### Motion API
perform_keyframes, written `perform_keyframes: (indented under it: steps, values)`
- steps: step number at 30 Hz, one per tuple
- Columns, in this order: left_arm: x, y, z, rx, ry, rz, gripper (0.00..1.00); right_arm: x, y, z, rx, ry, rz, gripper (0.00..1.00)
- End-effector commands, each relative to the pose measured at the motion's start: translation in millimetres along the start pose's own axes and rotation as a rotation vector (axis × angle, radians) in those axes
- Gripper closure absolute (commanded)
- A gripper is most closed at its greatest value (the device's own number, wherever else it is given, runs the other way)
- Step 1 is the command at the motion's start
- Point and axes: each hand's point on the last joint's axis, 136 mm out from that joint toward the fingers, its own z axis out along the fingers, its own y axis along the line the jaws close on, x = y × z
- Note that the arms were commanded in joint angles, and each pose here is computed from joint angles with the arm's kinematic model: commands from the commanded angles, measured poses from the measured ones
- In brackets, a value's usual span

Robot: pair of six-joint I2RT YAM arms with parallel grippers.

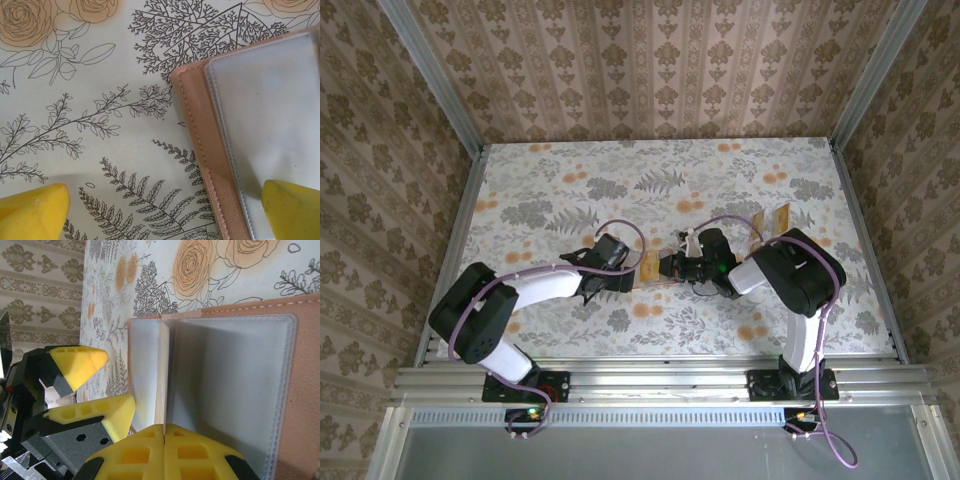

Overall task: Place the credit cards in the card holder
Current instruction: Insert the credit card into the card slot.

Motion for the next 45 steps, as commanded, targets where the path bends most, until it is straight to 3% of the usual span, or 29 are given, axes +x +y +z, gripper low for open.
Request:
perform_keyframes:
  steps: [1, 26, 45]
  values:
    - [15, 7, 3, -0.031, 0.037, 0.005, 0.01, 8, -2, 5, -0.013, 0.031, 0.005, 1.0]
    - [12, 5, 1, -0.029, 0.032, 0.012, 0.01, 11, -22, -9, 0.033, 0.021, 0.025, 1.0]
    - [11, 4, 1, -0.027, 0.03, 0.017, 0.01, 17, -27, 4, 0.043, 0.117, 0.044, 1.0]
